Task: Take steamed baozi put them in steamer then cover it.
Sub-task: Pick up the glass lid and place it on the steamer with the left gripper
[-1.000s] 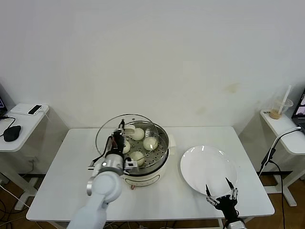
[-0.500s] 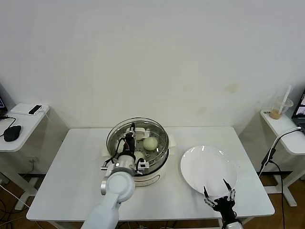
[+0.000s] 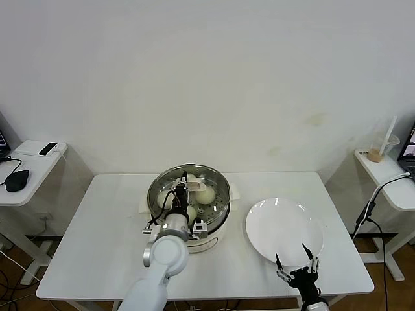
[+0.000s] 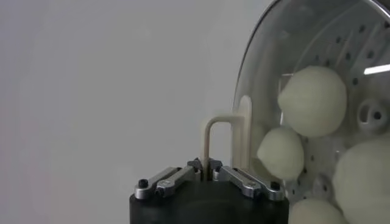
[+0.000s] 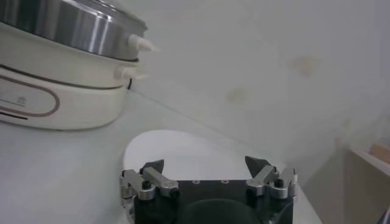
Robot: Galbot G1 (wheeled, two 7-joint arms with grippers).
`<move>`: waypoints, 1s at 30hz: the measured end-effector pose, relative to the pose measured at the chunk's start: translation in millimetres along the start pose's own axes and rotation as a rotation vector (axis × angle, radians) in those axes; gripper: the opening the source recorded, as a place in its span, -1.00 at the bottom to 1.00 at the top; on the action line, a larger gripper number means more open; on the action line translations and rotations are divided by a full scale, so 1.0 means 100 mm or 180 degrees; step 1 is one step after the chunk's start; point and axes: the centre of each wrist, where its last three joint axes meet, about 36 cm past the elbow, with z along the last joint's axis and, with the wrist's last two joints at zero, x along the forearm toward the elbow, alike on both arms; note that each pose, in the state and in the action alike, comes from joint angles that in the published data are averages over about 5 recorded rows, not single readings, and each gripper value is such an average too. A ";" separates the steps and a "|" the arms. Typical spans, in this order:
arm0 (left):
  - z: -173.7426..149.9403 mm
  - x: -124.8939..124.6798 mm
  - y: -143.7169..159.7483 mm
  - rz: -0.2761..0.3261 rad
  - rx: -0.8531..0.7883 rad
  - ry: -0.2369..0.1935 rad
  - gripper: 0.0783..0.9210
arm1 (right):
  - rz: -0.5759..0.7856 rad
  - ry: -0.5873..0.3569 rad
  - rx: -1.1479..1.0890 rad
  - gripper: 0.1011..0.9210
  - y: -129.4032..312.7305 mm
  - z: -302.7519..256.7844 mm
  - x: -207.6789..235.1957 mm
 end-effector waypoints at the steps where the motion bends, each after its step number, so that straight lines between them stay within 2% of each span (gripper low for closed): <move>1: 0.00 0.00 0.00 0.0000 -0.0004 0.0000 -0.87 | -0.0002 0.0000 0.0000 0.76 0.00 0.00 0.00; 17: 0.01 -0.05 -0.05 0.0023 -0.0032 0.0027 -0.85 | -0.0032 0.0001 0.0008 0.76 0.02 0.00 0.02; 20: 0.02 -0.03 -0.05 0.0017 -0.0028 0.0030 -0.73 | -0.0037 -0.0002 0.0014 0.76 0.01 0.00 0.02; 30: 0.08 0.10 0.01 -0.0032 0.0028 0.0000 -0.04 | -0.0058 0.0002 0.0018 0.76 0.04 -0.01 0.03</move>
